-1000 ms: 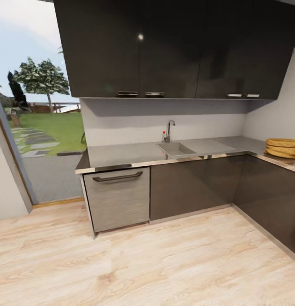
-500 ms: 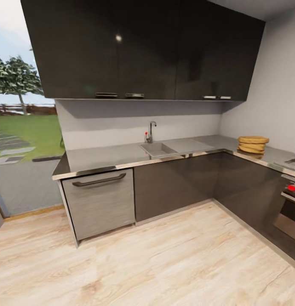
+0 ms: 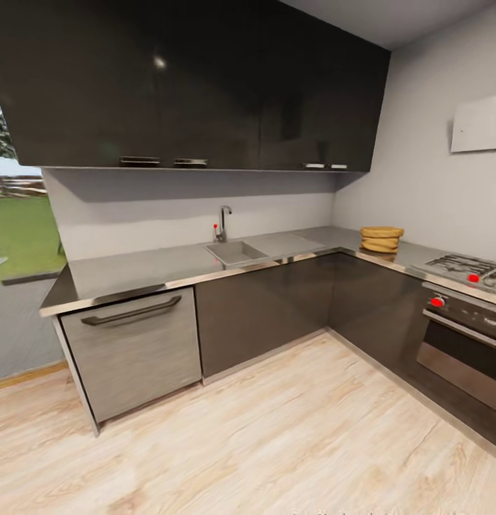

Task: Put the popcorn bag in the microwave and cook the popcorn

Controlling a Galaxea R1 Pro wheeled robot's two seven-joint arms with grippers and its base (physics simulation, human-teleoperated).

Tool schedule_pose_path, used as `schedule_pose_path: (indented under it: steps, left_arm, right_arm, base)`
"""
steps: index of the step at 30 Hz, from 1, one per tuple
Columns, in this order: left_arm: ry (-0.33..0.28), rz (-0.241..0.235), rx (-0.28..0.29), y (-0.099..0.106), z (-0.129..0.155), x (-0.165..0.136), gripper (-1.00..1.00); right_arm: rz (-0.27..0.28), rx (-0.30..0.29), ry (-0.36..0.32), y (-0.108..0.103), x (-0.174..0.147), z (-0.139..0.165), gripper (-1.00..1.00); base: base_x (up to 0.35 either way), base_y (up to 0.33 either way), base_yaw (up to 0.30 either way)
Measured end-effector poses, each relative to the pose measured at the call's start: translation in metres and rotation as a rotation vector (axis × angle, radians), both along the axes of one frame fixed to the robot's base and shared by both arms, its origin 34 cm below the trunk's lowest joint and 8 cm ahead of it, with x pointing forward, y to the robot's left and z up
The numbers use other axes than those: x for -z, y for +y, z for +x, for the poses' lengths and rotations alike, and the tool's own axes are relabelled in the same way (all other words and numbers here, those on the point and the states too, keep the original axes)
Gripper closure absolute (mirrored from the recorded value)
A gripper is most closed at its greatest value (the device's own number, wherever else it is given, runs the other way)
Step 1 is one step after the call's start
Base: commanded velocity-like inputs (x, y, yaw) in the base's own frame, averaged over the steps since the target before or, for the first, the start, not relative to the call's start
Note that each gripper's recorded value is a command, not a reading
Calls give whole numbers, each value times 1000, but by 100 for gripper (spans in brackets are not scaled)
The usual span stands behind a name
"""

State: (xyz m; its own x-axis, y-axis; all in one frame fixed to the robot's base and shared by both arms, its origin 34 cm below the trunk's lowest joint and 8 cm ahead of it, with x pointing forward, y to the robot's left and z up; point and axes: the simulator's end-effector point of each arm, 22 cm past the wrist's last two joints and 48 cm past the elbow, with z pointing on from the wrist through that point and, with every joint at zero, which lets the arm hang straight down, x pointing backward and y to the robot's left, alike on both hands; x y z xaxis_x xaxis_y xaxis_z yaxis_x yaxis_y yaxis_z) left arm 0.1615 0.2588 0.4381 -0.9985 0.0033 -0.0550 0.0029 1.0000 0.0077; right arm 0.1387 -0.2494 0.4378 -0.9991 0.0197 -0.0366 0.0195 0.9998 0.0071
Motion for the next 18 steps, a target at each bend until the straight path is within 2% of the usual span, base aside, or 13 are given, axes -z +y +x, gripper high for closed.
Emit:
schedule_pose_path:
  steps: [18]
  left_arm:
    - [0, 0, 0, 0, 0, 0, -100]
  right_arm:
    - [4, 1, 2, 0, 0, -1, -100]
  base:
    - [0, 0, -284]
